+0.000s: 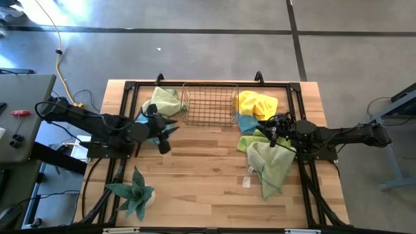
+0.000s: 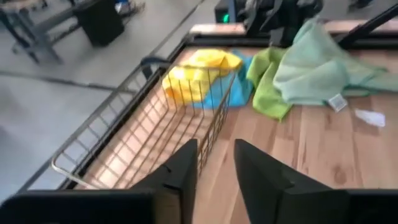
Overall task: Fold microfiber towels
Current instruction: Fold the left blue towel
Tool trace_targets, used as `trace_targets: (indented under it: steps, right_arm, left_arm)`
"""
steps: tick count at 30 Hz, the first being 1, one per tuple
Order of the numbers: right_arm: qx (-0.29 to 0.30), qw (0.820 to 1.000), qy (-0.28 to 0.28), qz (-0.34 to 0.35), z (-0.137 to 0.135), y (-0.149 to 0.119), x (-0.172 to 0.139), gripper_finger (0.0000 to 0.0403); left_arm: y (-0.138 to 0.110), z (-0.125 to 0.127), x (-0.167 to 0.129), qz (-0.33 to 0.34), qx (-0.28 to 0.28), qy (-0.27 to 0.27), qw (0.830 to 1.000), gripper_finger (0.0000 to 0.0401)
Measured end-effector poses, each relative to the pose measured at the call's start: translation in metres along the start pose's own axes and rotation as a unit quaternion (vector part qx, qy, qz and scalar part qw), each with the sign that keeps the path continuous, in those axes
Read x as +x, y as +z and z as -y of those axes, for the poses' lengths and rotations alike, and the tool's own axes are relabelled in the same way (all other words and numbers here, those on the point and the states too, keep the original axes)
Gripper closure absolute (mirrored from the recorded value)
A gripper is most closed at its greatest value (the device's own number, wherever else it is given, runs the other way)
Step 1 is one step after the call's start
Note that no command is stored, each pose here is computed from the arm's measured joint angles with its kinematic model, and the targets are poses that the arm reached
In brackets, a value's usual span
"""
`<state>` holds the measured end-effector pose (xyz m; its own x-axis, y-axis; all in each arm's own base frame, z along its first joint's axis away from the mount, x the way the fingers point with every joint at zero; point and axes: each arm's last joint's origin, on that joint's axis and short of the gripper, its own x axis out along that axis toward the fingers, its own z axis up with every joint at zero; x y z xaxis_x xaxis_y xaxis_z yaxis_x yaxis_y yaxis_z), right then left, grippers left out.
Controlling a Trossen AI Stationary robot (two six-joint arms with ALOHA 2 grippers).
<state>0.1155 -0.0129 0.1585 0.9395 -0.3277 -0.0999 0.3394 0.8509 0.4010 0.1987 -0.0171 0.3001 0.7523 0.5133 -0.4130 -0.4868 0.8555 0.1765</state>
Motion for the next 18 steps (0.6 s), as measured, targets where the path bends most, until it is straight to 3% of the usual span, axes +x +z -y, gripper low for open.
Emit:
trace_targets:
  steps: [6, 9, 14, 18]
  right_arm:
    - [0.0, 1.0, 0.0, 0.0, 0.0, 0.0, 0.0, 0.0236]
    - [0.0, 1.0, 0.0, 0.0, 0.0, 0.0, 0.0, 0.0236]
    - [0.0, 1.0, 0.0, 0.0, 0.0, 0.0, 0.0, 0.0236]
    - [0.0, 1.0, 0.0, 0.0, 0.0, 0.0, 0.0, 0.0236]
  left_arm:
    - [-0.005, 0.0, 0.017, -0.065, -0.044, 0.05, 0.996, 0.0194]
    - [-0.014, -0.005, 0.025, -0.132, -0.073, 0.071, 0.986, 0.0165]
    - [-0.029, -0.017, 0.031, -0.259, -0.127, 0.082, 0.954, 0.0165]
    - [-0.039, -0.031, 0.026, -0.332, -0.137, 0.113, 0.926, 0.0182]
